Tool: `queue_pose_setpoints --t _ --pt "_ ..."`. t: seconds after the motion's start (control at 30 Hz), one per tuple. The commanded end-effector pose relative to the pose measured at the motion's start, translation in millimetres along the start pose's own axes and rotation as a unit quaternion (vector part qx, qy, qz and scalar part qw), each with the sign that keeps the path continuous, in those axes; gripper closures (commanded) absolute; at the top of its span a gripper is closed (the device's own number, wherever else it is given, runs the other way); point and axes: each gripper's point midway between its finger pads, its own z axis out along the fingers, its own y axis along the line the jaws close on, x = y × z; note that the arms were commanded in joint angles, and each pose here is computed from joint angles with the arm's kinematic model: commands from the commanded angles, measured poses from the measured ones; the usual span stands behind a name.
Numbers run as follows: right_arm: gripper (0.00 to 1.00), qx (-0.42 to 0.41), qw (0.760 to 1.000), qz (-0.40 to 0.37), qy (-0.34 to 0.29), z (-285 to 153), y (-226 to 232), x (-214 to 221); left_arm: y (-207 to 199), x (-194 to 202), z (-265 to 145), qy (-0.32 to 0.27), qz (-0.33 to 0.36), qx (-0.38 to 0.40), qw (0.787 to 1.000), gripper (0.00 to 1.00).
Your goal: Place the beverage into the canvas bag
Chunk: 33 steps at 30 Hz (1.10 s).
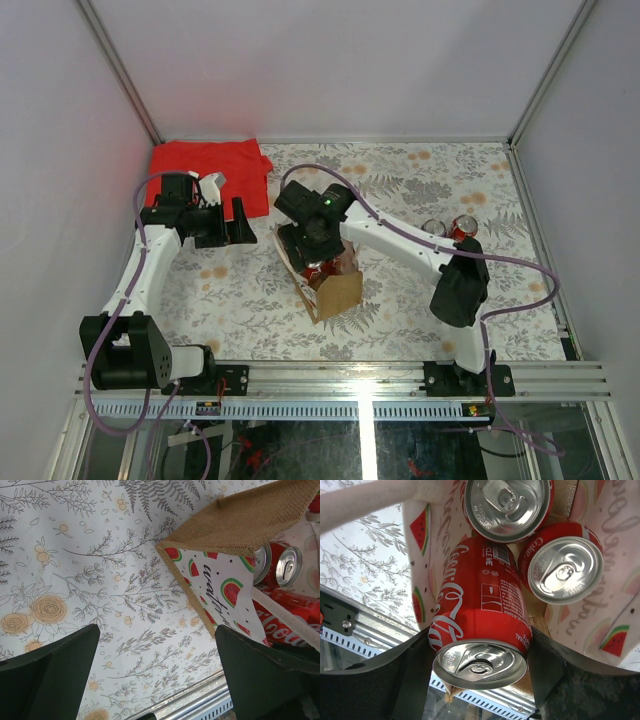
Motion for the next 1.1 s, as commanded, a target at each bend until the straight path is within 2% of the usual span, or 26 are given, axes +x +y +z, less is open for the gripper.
queue_pose_setpoints --t 0.0,0.57,0.67,1.07 --pt "1.0 -0.012 1.0 -0.015 -0.023 1.5 10.2 -17.2 -0.4 2.2 0.0 -0.001 0.002 0.008 1.0 0.0" --pt "1.0 0.008 1.0 -0.023 -0.009 22.3 9.6 -22.9 -1.0 6.4 0.2 -0.001 0.004 0.011 1.0 0.0" --pt "0.89 0.01 1.0 -0.024 -0.002 27.3 9.2 -20.8 -1.2 6.7 0.1 -0.001 0.005 0.011 1.0 0.0" --pt "0.63 0.017 0.999 -0.029 0.017 47.4 6.5 -13.3 -1.1 9.5 0.3 0.0 0.004 0.013 1.0 0.0"
